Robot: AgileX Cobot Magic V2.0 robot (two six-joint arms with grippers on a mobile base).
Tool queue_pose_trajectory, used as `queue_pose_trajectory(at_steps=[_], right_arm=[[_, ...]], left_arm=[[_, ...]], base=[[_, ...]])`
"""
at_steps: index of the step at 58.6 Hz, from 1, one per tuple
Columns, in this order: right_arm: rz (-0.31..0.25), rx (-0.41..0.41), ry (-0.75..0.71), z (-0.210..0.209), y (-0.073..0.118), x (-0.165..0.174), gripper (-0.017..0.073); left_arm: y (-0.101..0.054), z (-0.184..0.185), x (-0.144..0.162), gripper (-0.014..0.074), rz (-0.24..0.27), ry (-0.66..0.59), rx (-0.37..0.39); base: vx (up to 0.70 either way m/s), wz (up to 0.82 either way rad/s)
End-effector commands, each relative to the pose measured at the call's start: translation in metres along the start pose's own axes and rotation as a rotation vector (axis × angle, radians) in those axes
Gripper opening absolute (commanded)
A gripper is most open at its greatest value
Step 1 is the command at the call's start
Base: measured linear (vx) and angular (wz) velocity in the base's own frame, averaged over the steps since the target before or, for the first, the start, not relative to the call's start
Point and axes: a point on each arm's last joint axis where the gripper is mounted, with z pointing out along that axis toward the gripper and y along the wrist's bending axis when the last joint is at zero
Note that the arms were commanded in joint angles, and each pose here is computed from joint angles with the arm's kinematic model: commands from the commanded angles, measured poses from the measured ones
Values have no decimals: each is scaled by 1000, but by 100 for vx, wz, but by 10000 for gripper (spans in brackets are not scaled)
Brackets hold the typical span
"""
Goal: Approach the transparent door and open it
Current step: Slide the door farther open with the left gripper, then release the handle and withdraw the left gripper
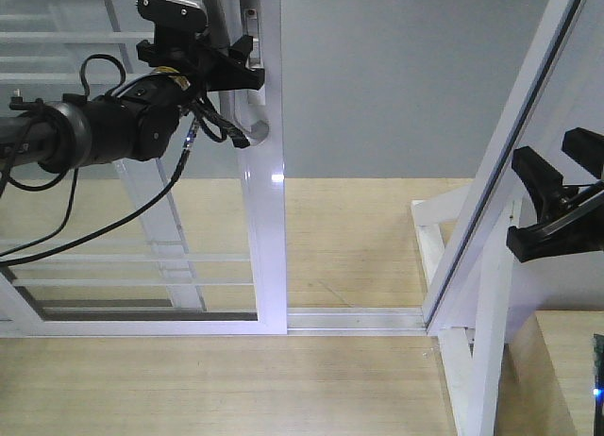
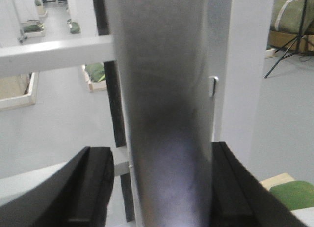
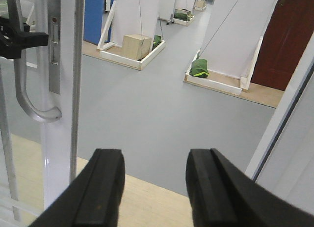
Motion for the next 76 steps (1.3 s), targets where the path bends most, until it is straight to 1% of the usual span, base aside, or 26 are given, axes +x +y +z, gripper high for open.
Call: queue_pose_trajectory(at_steps=[1,8,24,28,34,39,44,47,63,69,72,76], right_arm=[[-4,3,-111,0,-2,-17,374],[-4,3,-111,0,-2,-17,374],[-4,3,-111,0,-2,-17,374],[-4,3,-111,0,-2,-17,374],[-4,3,-111,0,-2,-17,374],[-4,3,-111,0,-2,-17,374],[-4,3,-111,0,-2,-17,374],[-4,3,-111,0,-2,-17,374],[-4,3,-111,0,-2,-17,374],[-4,3,-111,0,-2,-17,374],[-4,3,-111,0,-2,-17,374],[-4,3,-111,0,-2,-17,374]], left_arm=[[35,-13,-50,460,-78,-148,-108],[49,-20,-58,460,-123,-113,-146],[79,-35,-71,460,-133,-39,-193],[87,-39,-73,460,-117,-27,-208],[97,-45,-77,460,-71,-2,-226],[105,-51,-80,460,-53,32,-236],[112,-57,-82,460,-62,73,-243],[116,-61,-84,460,-57,91,-249],[142,-85,-97,460,-63,144,-298],[151,-92,-96,460,-45,191,-312],[153,-95,-95,460,-43,222,-311],[150,-99,-92,460,-51,284,-296]], base=[[0,0],[0,0],[0,0],[0,0],[0,0],[0,0],[0,0],[0,0],[0,0],[0,0],[0,0],[0,0]])
